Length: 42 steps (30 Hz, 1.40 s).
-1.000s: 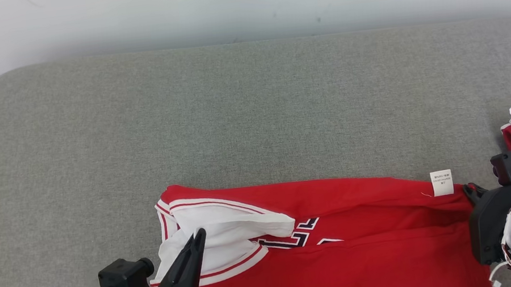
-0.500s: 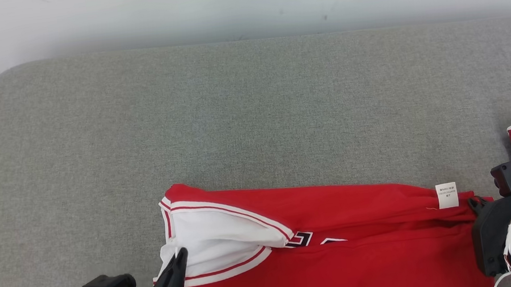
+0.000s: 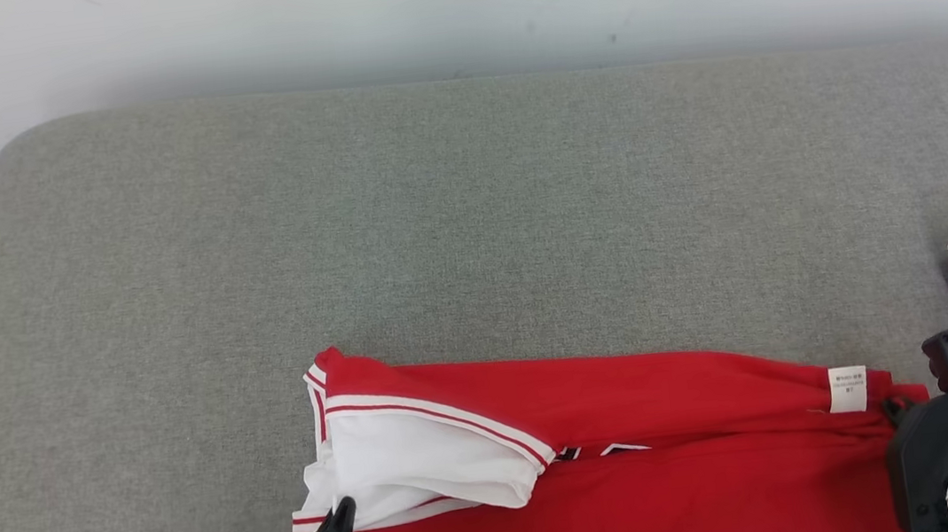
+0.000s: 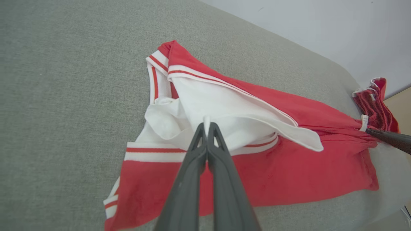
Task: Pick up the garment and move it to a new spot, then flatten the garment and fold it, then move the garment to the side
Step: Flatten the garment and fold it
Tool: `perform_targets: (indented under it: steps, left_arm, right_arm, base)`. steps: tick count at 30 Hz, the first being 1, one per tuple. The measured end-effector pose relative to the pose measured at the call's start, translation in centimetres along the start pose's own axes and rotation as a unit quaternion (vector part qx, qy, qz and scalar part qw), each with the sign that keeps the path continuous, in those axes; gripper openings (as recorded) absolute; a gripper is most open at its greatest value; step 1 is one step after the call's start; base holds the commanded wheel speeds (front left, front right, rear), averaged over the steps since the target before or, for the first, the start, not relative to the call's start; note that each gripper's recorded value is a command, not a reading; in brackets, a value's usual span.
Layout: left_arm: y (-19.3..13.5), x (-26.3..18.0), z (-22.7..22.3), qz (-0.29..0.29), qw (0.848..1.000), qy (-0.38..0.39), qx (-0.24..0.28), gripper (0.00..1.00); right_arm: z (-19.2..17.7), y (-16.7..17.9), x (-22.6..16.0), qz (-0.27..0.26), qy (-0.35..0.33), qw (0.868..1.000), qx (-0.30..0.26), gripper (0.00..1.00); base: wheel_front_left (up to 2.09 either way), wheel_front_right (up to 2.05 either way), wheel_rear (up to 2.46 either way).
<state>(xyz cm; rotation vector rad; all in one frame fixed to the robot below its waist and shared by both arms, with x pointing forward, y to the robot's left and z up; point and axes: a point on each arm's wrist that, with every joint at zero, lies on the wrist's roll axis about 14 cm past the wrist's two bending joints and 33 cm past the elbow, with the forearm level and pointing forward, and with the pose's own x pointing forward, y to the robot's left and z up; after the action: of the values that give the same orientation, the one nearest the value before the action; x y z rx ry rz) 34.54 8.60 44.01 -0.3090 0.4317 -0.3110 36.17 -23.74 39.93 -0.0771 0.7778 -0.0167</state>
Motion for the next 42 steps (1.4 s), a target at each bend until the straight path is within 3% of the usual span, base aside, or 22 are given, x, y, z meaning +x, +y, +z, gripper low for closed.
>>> perform_targets:
  steps: [9, 10, 11, 12, 13, 14, 15, 16, 18, 33, 42]
  left_arm:
    - [0.1, -0.4, -1.9, 0.008, 0.999, 0.034, -0.001, 0.00]
    - [0.1, -0.4, -2.1, 0.009, 0.999, 0.038, -0.002, 0.00]
    - [0.2, -0.5, -2.4, 0.011, 0.999, 0.043, 0.000, 0.00]
    - [0.3, -0.5, -2.6, 0.012, 0.999, 0.047, 0.000, 0.00]
    - [0.3, -0.6, -2.7, 0.013, 0.999, 0.049, 0.001, 0.00]
    - [0.4, -0.6, -2.9, 0.013, 0.998, 0.053, 0.003, 0.00]
    - [0.4, -0.7, -3.0, 0.014, 0.998, 0.057, 0.007, 0.41]
    - [0.5, -0.8, -3.1, 0.016, 0.998, 0.058, 0.009, 0.67]
    - [0.8, -1.0, -3.7, 0.019, 0.997, 0.070, 0.012, 0.99]
    - [3.0, -1.8, -3.3, 0.056, 0.996, 0.062, 0.029, 1.00]
    - [4.6, -2.0, 1.9, 0.079, 0.995, -0.034, 0.055, 1.00]
  right_arm:
    - [-0.7, 0.2, -0.4, 0.003, 0.010, 1.000, -0.001, 0.00]
    - [-0.6, 0.2, -0.4, 0.002, 0.009, 1.000, 0.000, 0.33]
    - [-0.6, 0.2, -0.5, 0.002, 0.008, 1.000, 0.000, 0.46]
    - [-0.6, 0.2, -0.5, 0.001, 0.008, 1.000, 0.000, 0.79]
    - [-0.6, 0.1, -0.5, 0.000, 0.008, 1.000, 0.002, 1.00]
    - [-0.7, 0.1, -0.6, -0.002, 0.010, 1.000, 0.004, 1.00]
    - [-0.8, 0.1, -0.6, -0.001, 0.011, 1.000, 0.004, 1.00]
    - [-0.9, 0.1, -0.7, -0.001, 0.012, 1.000, 0.004, 1.00]
    - [-1.0, 0.1, -0.8, -0.002, 0.012, 1.000, 0.006, 1.00]
    - [1.1, -2.2, -1.9, -0.034, -0.030, 0.999, 0.023, 1.00]
    - [3.6, -4.4, -4.2, -0.060, -0.099, 0.993, 0.023, 1.00]
  base:
    - [0.00, 0.00, 0.00]
    - [0.00, 0.00, 0.00]
    - [0.00, 0.00, 0.00]
    - [0.00, 0.00, 0.00]
    - [0.00, 0.00, 0.00]
    - [0.00, 0.00, 0.00]
    - [0.00, 0.00, 0.00]
    - [0.00, 0.00, 0.00]
    - [0.00, 0.00, 0.00]
    - [0.00, 0.00, 0.00]
    - [0.00, 0.00, 0.00]
